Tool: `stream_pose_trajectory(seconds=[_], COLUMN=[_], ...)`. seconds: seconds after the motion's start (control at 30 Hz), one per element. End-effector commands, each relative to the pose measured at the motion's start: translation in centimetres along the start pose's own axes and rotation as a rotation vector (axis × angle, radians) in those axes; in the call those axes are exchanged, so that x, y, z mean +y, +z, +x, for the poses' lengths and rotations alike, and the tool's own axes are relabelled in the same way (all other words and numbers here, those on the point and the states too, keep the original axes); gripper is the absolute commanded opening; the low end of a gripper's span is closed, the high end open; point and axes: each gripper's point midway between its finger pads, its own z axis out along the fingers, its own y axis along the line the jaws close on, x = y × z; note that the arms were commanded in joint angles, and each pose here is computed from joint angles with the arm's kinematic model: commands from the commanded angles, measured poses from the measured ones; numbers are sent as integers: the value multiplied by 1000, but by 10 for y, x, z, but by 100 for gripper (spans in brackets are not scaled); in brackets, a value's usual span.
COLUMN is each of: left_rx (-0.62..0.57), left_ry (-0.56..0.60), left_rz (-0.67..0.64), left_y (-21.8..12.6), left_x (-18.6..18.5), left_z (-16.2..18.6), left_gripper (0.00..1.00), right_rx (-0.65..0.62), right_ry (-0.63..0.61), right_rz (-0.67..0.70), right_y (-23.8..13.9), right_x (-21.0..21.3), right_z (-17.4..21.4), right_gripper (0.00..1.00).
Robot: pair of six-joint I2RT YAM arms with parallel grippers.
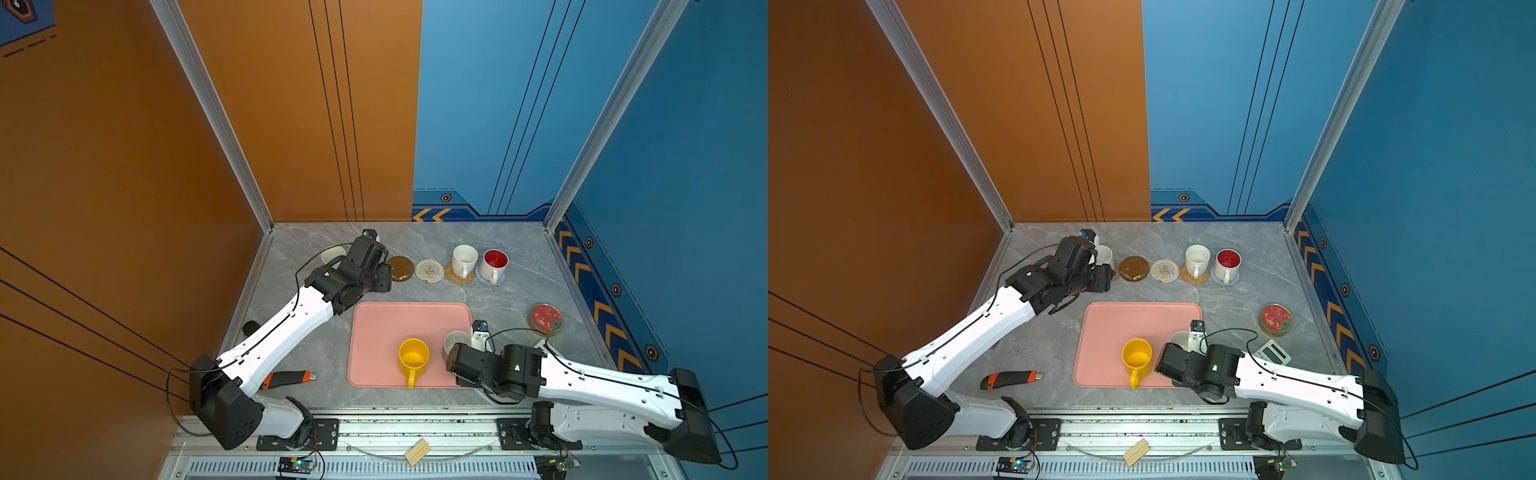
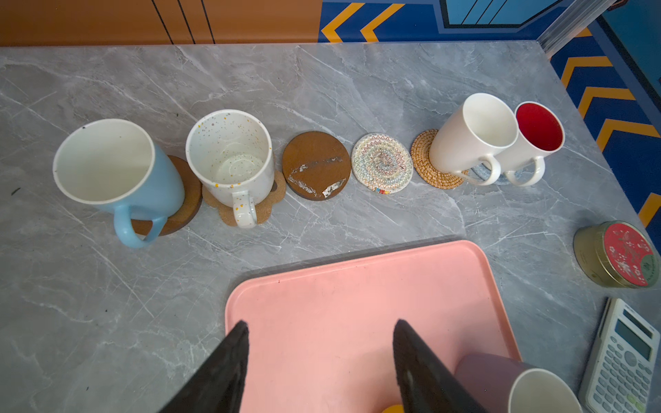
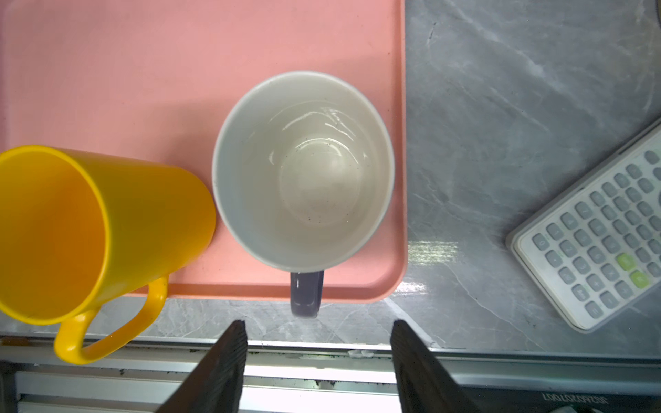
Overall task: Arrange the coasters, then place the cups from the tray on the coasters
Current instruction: 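Lower the right gripper and grasp the lilac mug on the tray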
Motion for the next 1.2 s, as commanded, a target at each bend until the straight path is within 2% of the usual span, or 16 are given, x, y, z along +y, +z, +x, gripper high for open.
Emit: stream_pose_trajectory(seconds=[0.0,0.97,1.17], left_rx=[-22,19,24], left_ry=[-5,-5,-4], left_rz=[-2,-43,-42], left_y=[-6,11,13], left_x=[1,15,14], left_z=[2,25,25], left_gripper=[65,65,65], right_rx=[-20,114,132], right_ry=[30,14,5], right_rz=[3,78,85], right_y=[8,63,65], right_x=[0,3,5], right_z=[0,5,7], right_gripper=[63,34,21])
